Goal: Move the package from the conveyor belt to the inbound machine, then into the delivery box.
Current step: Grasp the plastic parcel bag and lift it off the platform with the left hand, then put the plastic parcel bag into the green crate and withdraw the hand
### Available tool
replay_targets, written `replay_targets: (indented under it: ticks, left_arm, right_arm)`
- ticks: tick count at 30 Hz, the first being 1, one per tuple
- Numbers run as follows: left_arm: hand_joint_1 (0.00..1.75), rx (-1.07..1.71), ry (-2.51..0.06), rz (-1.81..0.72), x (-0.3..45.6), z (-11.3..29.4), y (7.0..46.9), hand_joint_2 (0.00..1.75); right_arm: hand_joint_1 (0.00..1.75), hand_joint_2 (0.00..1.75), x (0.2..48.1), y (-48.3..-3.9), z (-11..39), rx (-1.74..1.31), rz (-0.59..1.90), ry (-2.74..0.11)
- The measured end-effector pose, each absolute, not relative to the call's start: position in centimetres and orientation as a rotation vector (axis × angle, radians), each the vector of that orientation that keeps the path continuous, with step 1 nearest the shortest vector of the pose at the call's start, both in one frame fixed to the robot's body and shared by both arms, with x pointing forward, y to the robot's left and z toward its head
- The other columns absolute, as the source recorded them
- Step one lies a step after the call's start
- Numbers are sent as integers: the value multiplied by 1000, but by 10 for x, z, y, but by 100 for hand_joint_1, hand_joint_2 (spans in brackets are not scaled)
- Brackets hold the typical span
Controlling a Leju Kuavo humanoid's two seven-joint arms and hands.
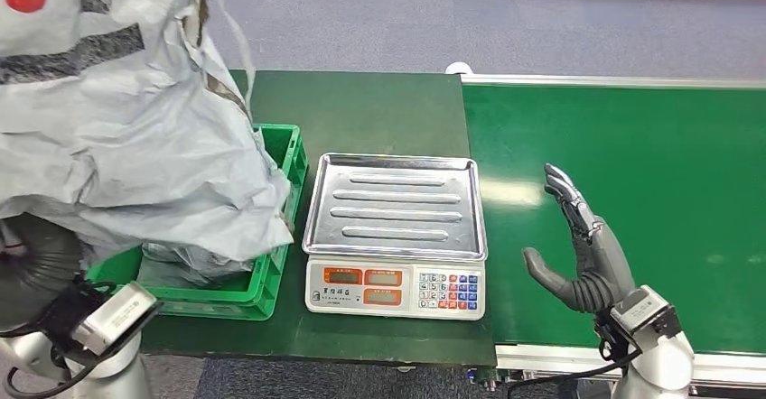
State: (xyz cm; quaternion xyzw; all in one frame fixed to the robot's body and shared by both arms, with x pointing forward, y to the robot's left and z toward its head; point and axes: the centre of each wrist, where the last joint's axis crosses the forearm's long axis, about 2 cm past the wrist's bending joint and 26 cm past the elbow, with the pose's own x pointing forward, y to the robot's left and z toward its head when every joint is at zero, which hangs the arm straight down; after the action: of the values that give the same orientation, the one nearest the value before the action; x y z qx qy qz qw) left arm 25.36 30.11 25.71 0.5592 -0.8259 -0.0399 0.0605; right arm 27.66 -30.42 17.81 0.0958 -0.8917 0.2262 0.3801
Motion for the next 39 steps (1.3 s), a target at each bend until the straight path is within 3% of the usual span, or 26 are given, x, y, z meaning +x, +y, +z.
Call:
replay_targets:
  ticks: [6,10,21,31,35,39]
  left_arm:
    - [175,1834,-2212,-153,265,244,339,175]
    - [175,1656,-1839,-285,284,202,345,175]
    - [175,1400,-1470,-452,303,149,350,175]
    - [175,1103,-1178,-820,308,104,333,175]
    - [4,1062,-1169,-842,304,97,331,175]
    - [0,1009,-1263,-782,300,95,329,175]
  right_arm:
    - [0,175,262,-311,176,195,582,-2265]
    - [0,175,256,-313,179,167,589,-2268]
    - [0,175,253,-315,181,153,585,-2279]
    - [0,175,260,-314,179,170,589,-2269]
    - [0,175,262,-311,177,189,594,-2261]
    - [0,175,263,-308,175,202,598,-2254]
